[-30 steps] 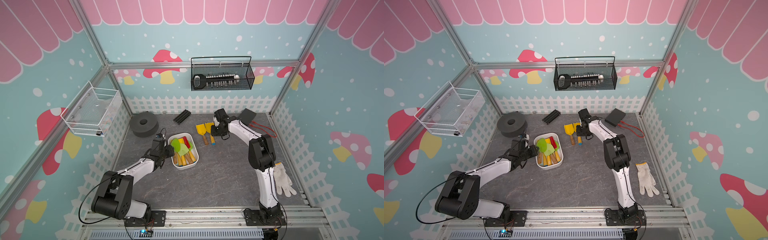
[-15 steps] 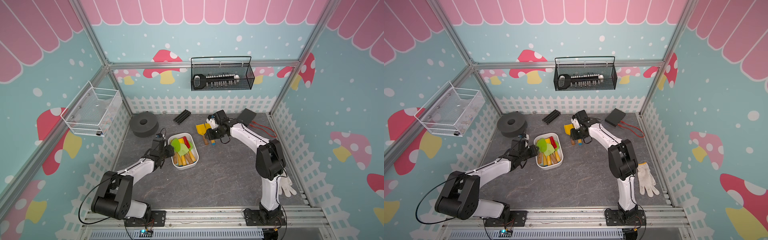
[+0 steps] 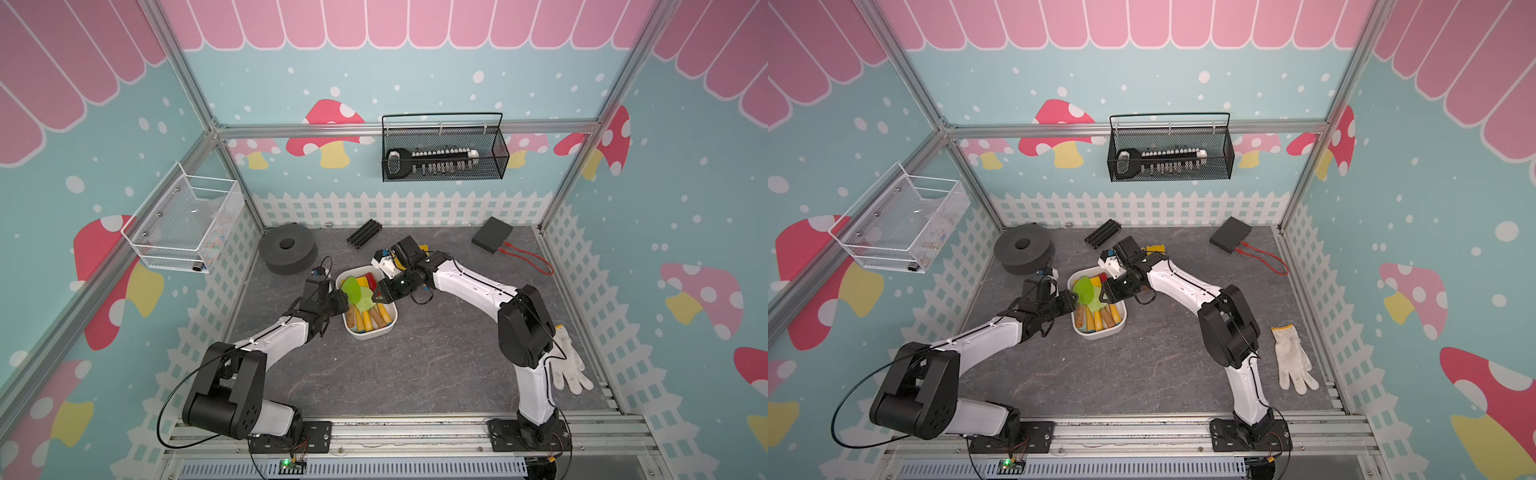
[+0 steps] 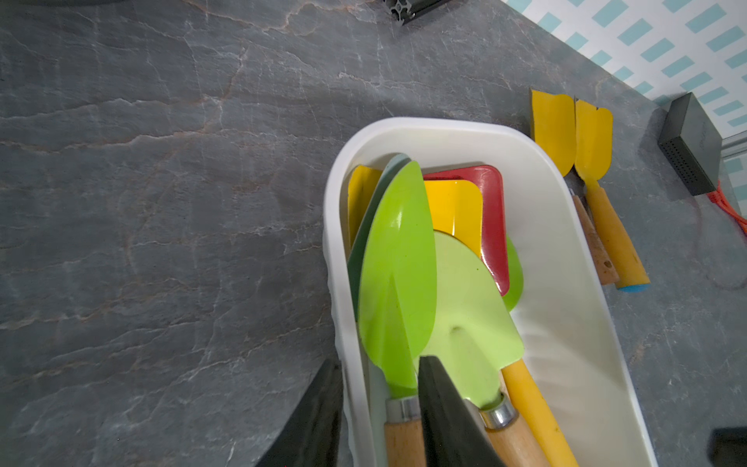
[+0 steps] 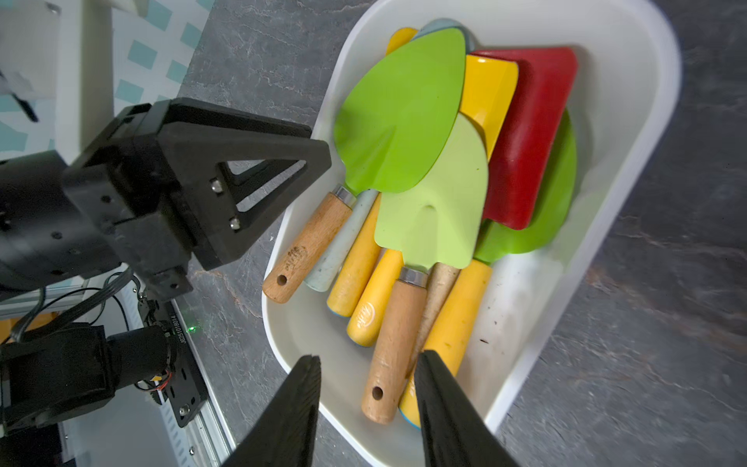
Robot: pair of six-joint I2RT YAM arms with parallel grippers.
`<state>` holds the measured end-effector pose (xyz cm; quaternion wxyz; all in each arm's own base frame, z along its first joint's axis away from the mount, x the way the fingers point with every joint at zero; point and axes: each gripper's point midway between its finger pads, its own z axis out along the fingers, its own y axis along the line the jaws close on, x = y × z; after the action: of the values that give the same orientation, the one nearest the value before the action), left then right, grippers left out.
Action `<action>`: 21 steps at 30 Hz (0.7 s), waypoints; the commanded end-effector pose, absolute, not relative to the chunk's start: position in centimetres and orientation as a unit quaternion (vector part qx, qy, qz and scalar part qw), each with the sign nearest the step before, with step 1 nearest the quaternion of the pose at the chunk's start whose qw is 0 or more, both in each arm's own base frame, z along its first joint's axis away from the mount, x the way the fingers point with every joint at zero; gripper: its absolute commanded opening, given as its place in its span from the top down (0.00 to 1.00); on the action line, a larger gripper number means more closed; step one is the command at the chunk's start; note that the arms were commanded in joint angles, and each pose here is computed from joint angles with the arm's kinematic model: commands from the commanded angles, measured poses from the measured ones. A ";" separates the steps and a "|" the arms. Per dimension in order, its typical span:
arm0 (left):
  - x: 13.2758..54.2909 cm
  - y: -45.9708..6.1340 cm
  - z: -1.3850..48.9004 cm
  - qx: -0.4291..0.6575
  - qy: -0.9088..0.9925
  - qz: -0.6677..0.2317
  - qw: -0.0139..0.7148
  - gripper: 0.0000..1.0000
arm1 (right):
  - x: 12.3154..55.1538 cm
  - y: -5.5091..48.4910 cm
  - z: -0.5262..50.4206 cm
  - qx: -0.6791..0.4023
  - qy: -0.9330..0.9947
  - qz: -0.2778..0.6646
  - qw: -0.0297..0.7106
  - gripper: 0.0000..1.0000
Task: Take the shovel out of the storage box
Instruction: Pick up the shovel from the storage box.
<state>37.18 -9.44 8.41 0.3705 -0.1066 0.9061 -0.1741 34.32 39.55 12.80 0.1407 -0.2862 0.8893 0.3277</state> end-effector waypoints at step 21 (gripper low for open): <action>37.5 -9.5 9.3 -0.103 0.902 -0.178 0.380 0.68 | 34.0 45.4 8.5 -0.169 0.901 0.393 0.076 0.56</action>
<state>37.18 -9.44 8.41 0.3705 -0.1066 0.9061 -0.1741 33.56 44.40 8.37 0.0730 -0.1743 0.9035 0.3847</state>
